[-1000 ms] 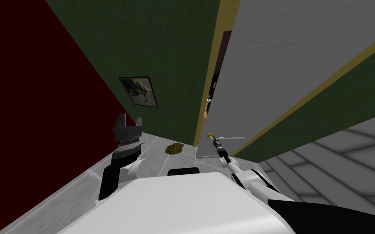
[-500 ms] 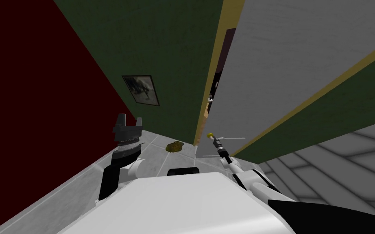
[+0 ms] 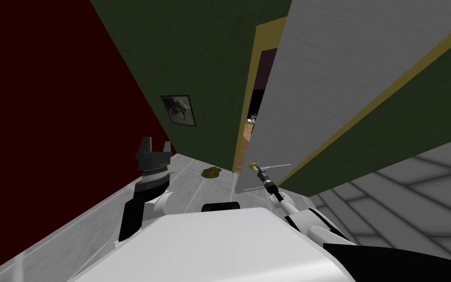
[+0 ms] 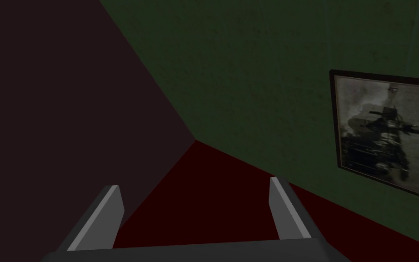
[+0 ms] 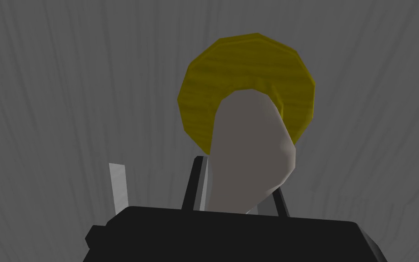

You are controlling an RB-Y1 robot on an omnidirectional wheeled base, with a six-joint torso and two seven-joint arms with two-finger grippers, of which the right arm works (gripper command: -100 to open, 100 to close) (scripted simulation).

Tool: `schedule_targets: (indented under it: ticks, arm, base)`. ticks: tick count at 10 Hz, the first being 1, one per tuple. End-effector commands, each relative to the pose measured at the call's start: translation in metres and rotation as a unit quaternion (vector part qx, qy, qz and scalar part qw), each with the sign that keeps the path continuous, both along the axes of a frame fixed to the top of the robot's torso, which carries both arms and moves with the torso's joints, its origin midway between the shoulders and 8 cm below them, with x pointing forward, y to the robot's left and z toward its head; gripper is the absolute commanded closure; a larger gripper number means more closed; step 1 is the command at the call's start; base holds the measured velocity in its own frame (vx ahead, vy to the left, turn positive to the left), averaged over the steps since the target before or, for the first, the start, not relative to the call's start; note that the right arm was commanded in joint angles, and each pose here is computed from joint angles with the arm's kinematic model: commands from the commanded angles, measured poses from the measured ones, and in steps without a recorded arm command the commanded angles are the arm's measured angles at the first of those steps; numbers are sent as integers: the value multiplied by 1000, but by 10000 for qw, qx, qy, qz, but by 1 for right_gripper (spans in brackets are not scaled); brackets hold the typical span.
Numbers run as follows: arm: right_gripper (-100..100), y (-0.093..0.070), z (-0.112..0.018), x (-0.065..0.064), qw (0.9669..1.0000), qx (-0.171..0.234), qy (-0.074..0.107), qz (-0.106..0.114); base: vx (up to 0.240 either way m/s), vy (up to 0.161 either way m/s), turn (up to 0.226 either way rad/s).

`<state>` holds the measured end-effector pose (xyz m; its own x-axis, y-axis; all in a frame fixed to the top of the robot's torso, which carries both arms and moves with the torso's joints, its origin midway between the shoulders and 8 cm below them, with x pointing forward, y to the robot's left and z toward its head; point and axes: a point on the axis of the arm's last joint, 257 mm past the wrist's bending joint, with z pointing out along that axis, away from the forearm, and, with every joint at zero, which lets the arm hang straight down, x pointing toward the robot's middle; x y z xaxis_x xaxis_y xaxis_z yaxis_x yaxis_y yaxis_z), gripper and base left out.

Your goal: Pull the door open

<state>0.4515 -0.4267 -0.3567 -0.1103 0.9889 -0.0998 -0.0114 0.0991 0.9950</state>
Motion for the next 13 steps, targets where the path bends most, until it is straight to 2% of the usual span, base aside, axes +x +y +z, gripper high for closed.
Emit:
schedule_targets:
  ticks: [1,2,3,4,8,10,13]
  arm:
    - [100,-1,2,-4,9999,-11,-8,109]
    - [100,0,0,-2,10000,-5,10,64]
    - [100,-3,-2,-14,9999,-3,26,145]
    - [100,-3,-2,-14,9999,-3,26,145]
    - [100,-9,0,-41,9992,-15,2,389]
    - [100,-9,0,-41,9992,-15,2,389]
    - [100,-12,1,-57,9986,-13,-1,531]
  base:
    - [-221,-49,53]
    - [-89,-18,-4]
    - [-146,-63,130]
    - [-159,-75,100]
    - [-159,-104,160]
    - [-109,-61,21]
    - [-119,-60,119]
